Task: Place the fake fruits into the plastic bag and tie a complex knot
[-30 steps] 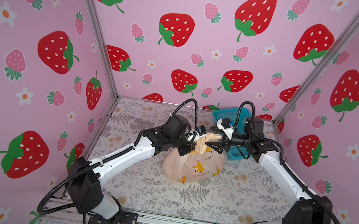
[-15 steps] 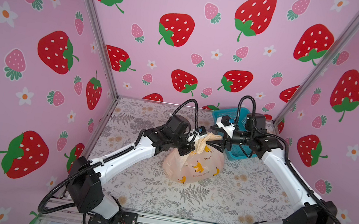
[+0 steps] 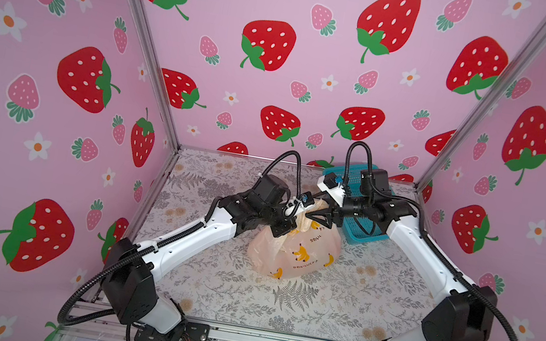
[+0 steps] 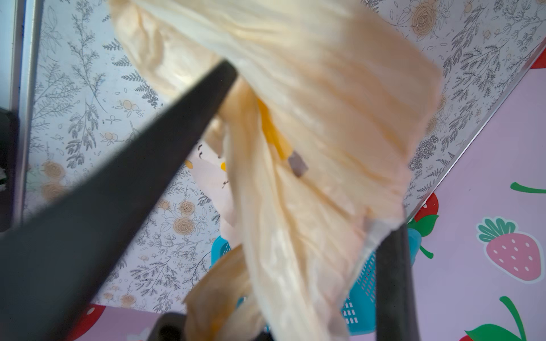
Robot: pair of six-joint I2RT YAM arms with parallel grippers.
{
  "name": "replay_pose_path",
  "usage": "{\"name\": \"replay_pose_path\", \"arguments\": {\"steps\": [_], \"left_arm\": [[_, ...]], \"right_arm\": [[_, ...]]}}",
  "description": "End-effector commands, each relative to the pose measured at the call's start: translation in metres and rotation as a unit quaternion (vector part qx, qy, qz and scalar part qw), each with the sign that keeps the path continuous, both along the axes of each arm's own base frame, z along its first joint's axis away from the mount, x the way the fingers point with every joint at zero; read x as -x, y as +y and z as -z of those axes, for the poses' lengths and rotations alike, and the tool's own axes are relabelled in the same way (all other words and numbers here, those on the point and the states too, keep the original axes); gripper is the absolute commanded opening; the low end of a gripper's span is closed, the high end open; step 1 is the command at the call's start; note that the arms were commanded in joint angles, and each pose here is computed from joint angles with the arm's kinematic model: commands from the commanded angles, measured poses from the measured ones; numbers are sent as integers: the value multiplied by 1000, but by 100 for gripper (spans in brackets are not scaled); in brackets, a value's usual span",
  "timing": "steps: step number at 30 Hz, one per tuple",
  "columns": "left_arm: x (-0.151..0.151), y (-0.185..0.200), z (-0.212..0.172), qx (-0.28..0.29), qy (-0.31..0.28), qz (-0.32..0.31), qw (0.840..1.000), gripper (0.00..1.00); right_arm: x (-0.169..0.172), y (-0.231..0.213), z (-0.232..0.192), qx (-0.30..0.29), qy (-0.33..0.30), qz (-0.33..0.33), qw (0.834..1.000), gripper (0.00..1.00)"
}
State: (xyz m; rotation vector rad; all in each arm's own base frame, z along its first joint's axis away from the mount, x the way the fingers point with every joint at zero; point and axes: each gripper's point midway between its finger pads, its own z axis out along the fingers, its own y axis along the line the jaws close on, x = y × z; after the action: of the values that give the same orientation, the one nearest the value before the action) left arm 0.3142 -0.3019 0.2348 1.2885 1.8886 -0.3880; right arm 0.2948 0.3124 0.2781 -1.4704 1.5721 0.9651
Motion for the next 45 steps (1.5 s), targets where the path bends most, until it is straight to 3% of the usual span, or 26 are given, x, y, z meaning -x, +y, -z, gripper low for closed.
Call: {"name": "replay_pose_path", "arguments": {"steps": [1,9,13,16,21,24,25,29,35,38,44,45], "left_arm": [[-1,-6,-17,13,-18,12,1000,0],[-1,-6,-18,13,-21,12,1000,0],[-1,-5,-19,14,-21,11,1000,0],[-1,-6,-20,17,-20,8,1000,0],[-1,-5,-23,25,-16,-1,1000,0],[0,-3,-25,29,-9,-11,999,2],[0,-1,-25,29,-5,-16,999,11],[8,11,-19,16,24,-24,999,27],[20,28,-8,-13,71,-27,997,34],[16,34,-6,-22,79,-40,996,31],[13,24,-26,24,91,-51,994,1],[15,22,-31,39,98,-51,993,0]], "right_arm": [[2,2,1,6,2,-18,1000,65],[5,5,9,7,10,-41,999,50],[7,5,7,2,6,-44,999,34],[7,5,8,0,5,-43,999,17],[8,4,6,-14,-5,-37,999,0],[10,3,0,-28,-15,-27,999,0],[9,2,-2,-31,-21,-21,999,0],[12,-2,-6,-37,-30,-8,999,0],[14,-2,-16,-53,-49,-4,997,0],[14,-3,-20,-56,-56,-2,997,0],[8,-6,-21,-53,-67,27,996,0],[7,-7,-23,-52,-72,36,995,0]]}}
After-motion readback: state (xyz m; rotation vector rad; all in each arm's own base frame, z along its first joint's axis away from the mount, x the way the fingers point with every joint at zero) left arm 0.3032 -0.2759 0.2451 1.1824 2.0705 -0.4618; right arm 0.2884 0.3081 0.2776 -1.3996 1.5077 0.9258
